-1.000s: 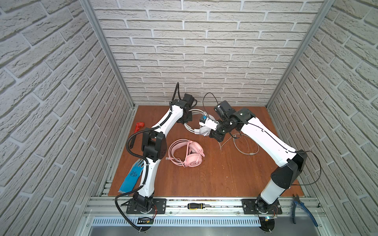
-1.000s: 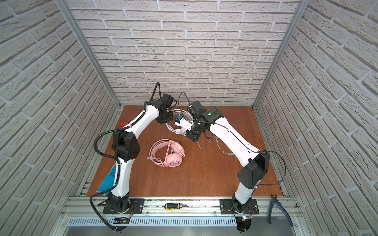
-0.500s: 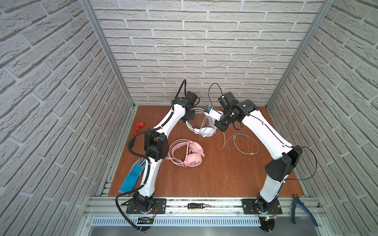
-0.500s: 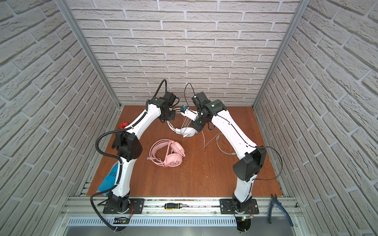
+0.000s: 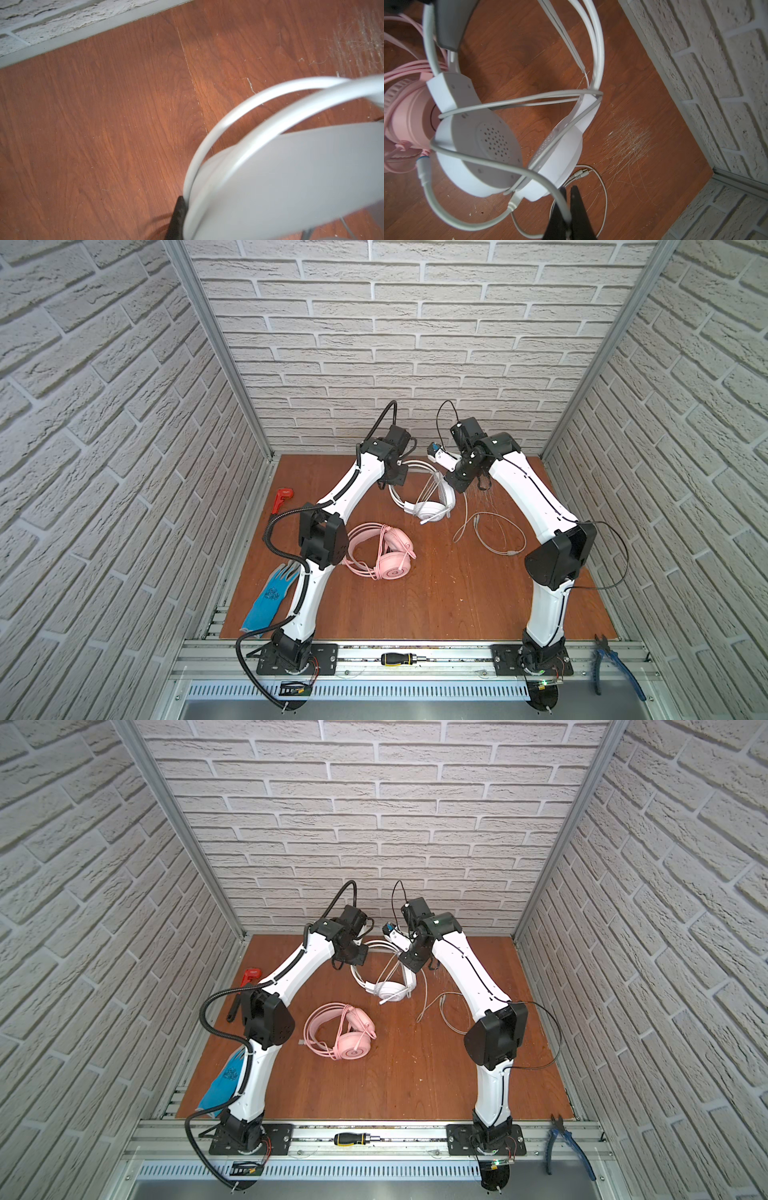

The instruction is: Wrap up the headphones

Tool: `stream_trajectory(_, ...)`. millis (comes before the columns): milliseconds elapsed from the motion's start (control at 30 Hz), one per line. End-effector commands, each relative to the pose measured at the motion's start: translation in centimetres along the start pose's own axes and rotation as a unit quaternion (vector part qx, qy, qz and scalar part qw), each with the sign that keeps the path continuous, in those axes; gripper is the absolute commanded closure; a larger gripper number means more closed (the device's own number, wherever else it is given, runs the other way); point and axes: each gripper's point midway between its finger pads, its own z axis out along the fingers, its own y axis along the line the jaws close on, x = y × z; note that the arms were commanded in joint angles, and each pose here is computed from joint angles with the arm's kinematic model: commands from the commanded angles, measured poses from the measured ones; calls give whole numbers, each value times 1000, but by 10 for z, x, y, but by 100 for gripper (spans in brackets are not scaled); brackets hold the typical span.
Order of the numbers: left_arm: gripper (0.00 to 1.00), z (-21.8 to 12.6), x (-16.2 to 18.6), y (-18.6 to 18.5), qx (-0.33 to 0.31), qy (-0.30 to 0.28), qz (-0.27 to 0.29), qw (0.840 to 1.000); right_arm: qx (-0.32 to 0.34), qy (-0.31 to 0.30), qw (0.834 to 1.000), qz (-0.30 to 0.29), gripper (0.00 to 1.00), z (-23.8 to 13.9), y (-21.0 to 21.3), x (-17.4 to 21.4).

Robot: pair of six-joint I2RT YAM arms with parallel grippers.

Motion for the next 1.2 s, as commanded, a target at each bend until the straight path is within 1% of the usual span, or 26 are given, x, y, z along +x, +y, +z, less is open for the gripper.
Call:
stream_trajectory(0, 100, -25, -18, -15, 38, -38, 31, 998, 30, 3, 999, 25, 95, -1, -20, 0)
stream_trajectory(100, 100, -25, -15, -22, 44, -34, 45, 997, 37, 8, 999, 28, 95, 5, -26, 1)
stream_trajectory(333, 100, -22, -5, -36, 61, -19, 66, 996, 30, -17, 998, 59, 95, 9, -36, -8)
stream_trajectory(433, 100, -22, -3, -38, 67, -17, 66, 995, 21, -18, 997, 76, 94, 16, -40, -7)
stream_trajectory(567, 100, -27, -4, -42, 79, -24, 68, 994, 16, -6, 994, 109, 94, 29, -47, 0)
stream_trajectory(700, 100, -31, -4, -42, 84, -27, 68, 994, 2, -10, 988, 153, 90, 33, -53, 4)
stream_trajectory(867, 100, -35, -6, -45, 95, -31, 65, 993, -12, -16, 985, 172, 89, 37, -54, 4)
stream_trajectory(1033, 100, -39, -5, -46, 106, -29, 61, 992, -24, -3, 982, 186, 85, 43, -51, 14)
stream_trajectory(1167, 100, -42, -5, -47, 117, -30, 57, 991, -34, 3, 976, 217, 84, 53, -51, 25)
